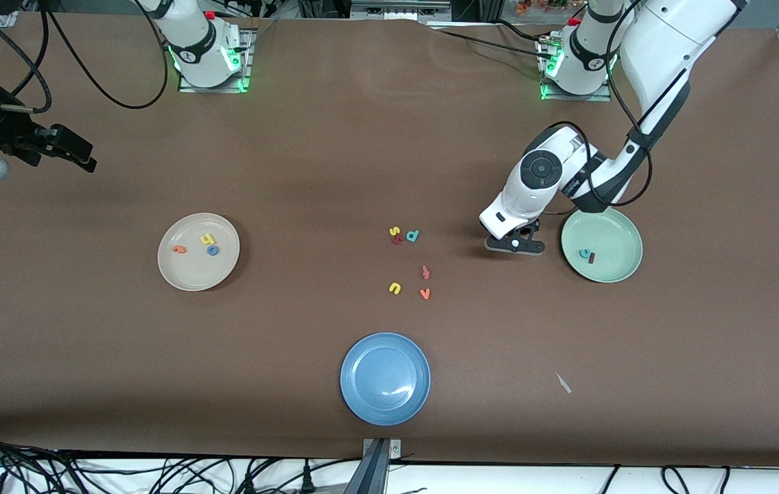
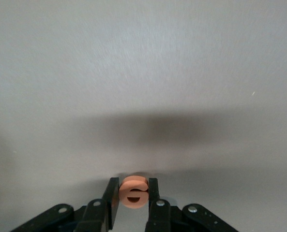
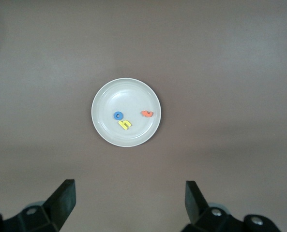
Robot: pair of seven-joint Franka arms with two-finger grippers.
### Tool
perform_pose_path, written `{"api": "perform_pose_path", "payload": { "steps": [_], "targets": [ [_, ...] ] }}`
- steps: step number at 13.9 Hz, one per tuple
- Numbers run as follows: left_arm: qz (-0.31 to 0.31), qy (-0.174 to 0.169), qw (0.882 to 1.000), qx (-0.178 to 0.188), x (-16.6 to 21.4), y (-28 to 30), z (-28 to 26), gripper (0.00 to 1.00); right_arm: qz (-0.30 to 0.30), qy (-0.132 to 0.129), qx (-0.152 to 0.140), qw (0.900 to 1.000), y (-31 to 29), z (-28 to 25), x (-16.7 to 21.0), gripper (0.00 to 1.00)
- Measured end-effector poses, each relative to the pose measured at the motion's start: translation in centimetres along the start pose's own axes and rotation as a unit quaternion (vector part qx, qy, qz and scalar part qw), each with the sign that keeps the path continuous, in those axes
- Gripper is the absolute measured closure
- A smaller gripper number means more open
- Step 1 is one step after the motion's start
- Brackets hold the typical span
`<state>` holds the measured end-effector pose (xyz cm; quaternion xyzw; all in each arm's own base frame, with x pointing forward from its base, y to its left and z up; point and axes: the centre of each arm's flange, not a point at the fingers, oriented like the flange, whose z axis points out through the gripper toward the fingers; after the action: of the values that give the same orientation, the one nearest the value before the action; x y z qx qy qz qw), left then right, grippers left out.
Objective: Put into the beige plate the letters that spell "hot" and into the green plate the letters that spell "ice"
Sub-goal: 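Carry the orange 6 to the green plate and open the left gripper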
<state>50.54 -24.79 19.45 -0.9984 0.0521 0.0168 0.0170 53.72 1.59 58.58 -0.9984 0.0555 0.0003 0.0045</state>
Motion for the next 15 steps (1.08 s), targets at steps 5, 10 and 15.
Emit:
{"api": "perform_pose_path", "payload": {
  "steps": [5, 10, 15],
  "targets": [
    [-0.011, 0.038, 0.999, 0.033, 2.0, -3.5, -5.8, 0.74, 0.0, 0.0, 0.0, 1.0, 0.0, 0.0, 0.0, 0.0],
    [0.008, 0.032, 0.998, 0.049, 4.3, -9.3, -12.7, 0.74, 0.001, 0.0, 0.0, 1.0, 0.1, 0.0, 0.0, 0.0],
    [0.064, 0.003, 0.997, 0.041, 6.3, -19.0, -16.0, 0.74, 0.001, 0.0, 0.0, 1.0, 0.1, 0.0, 0.0, 0.0]
  ]
}}
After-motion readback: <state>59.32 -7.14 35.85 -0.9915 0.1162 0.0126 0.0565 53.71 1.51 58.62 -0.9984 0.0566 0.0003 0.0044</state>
